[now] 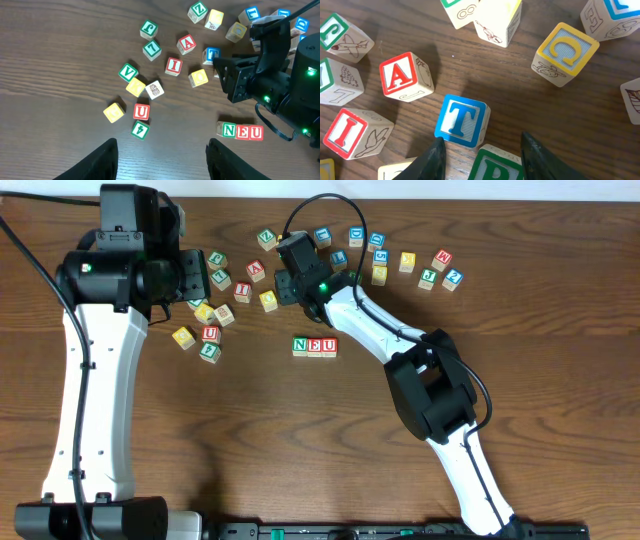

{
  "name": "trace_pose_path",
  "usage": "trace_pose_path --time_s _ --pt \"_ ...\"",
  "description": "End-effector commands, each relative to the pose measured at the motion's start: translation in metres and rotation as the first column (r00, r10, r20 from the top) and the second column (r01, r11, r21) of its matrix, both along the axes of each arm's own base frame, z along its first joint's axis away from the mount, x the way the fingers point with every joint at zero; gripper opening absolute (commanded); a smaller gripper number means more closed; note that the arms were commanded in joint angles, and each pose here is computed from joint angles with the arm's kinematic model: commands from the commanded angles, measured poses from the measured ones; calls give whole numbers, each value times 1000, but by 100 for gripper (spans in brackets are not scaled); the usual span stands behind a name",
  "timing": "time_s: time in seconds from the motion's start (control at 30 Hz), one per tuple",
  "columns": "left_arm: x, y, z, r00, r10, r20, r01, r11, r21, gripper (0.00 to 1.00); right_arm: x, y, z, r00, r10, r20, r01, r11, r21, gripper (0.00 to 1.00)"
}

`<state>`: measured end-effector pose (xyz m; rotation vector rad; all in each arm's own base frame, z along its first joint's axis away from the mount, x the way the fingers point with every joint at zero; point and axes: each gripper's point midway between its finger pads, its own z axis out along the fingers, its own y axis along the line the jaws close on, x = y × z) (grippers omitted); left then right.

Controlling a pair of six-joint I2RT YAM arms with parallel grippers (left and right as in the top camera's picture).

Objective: Spell out NEURIPS
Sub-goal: 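Lower the right gripper onto the green R block and close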

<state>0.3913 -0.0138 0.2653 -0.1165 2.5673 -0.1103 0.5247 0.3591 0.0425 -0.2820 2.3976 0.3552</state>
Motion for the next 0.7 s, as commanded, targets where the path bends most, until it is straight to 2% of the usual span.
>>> trace_pose_path --time_s 0.0,0.67 --pt "-1 1 3 1000 8 4 -9 1000 4 56 3 1 -13 1000 -24 -1 24 1000 -13 43" --pt "-1 1 3 1000 8 4 -9 1000 4 56 -3 -7 -28 996 -67 -54 66 997 -30 32"
